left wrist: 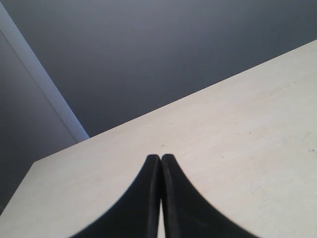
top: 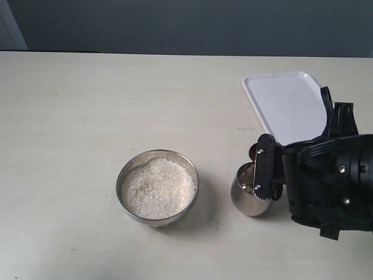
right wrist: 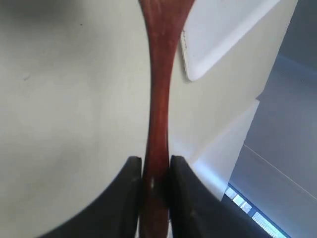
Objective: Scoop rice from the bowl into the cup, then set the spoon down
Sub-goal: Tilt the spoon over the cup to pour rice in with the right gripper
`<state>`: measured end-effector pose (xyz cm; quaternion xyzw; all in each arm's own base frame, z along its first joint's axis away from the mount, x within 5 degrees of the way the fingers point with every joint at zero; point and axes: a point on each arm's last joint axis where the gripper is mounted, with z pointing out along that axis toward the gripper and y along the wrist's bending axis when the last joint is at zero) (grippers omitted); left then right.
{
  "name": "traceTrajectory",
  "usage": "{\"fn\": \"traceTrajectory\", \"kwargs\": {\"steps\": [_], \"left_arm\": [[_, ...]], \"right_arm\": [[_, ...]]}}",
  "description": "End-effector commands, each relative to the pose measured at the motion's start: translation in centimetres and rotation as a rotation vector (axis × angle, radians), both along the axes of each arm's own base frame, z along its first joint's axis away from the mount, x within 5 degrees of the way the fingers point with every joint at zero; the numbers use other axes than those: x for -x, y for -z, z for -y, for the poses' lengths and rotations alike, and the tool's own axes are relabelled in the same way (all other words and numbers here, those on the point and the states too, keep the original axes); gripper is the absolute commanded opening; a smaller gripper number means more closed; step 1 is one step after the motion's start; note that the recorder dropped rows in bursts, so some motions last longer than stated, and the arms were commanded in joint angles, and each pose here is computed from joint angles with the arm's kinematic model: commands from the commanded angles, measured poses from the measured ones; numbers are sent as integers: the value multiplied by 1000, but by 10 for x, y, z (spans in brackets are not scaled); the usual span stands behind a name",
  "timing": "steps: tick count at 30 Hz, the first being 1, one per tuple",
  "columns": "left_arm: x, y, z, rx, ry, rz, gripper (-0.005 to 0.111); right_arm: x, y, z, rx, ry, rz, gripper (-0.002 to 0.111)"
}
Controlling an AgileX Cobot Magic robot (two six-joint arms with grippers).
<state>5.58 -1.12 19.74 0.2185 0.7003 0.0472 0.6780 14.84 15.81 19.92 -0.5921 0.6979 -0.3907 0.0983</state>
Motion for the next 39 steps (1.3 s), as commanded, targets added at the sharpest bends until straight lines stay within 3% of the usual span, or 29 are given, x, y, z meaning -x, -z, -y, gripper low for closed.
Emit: {"fn": "traceTrajectory", "kwargs": {"steps": [1,16,28,34,39], "left_arm": [[1,-2,0,12,2,14,0],[1,-2,0,12,2,14,0],[1,-2,0,12,2,14,0],[1,-2,0,12,2,12,0],[1,-2,0,12,2,14,0]], "right_arm": [[-1,-2,0,7,-22,25,-1],[-2,-9,-10,59,-167,114,-1],[11,6,15,87,-123,55,-1],[14,-4,22,-6,-73,103,-1],[22,-6,27,-82,2,48,-1]]}}
